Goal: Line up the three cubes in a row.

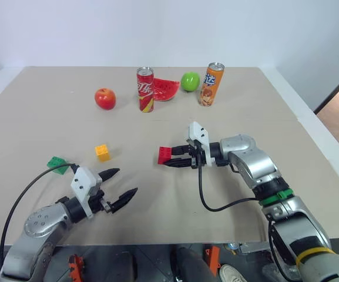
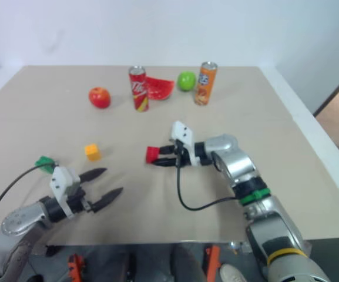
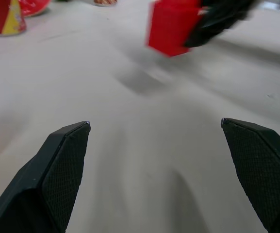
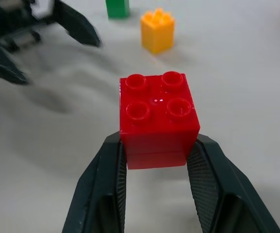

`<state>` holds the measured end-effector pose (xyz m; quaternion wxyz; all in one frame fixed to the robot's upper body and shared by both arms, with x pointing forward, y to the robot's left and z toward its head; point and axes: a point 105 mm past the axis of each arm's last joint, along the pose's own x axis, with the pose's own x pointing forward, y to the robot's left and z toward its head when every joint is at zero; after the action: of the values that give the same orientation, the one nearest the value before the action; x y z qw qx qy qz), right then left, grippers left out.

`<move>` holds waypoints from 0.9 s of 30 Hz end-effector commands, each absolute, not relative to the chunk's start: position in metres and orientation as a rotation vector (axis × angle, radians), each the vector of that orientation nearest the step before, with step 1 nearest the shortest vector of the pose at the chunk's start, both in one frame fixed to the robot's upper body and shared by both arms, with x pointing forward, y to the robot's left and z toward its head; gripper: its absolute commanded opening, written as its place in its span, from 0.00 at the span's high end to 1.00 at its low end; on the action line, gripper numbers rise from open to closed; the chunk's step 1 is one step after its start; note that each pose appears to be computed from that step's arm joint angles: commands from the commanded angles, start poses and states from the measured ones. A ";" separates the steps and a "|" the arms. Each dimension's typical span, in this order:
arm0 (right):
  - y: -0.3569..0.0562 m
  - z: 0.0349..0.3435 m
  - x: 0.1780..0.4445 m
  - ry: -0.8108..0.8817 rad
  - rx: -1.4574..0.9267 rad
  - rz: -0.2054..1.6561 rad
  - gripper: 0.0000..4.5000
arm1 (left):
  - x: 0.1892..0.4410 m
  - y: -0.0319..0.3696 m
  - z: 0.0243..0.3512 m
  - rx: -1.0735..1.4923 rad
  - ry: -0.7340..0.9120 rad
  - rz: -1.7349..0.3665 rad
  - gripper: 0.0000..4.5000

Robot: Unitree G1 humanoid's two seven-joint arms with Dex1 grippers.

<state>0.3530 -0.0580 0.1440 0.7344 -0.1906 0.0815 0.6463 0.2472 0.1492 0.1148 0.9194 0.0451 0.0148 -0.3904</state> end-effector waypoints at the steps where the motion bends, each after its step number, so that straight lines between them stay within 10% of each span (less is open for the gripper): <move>1: -0.059 0.144 0.355 0.176 -0.460 1.473 0.73 | 0.241 0.147 0.128 0.121 -0.019 -0.806 0.00; 12: -0.062 0.133 0.354 0.196 -0.488 1.519 0.73 | 0.242 0.147 0.129 0.126 -0.015 -0.806 0.00; 20: -0.066 0.137 0.354 0.194 -0.470 1.513 0.03 | 0.246 0.150 0.128 0.135 -0.014 -0.800 0.00; 27: -0.071 0.179 0.348 0.066 -0.362 1.475 0.01 | 0.254 0.183 0.146 0.113 -0.108 -0.549 0.00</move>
<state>0.3496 -0.0696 0.1600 0.7170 -0.1718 0.0617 0.6727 0.2554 0.1742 0.1313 0.9525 0.0454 -0.0217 -0.3004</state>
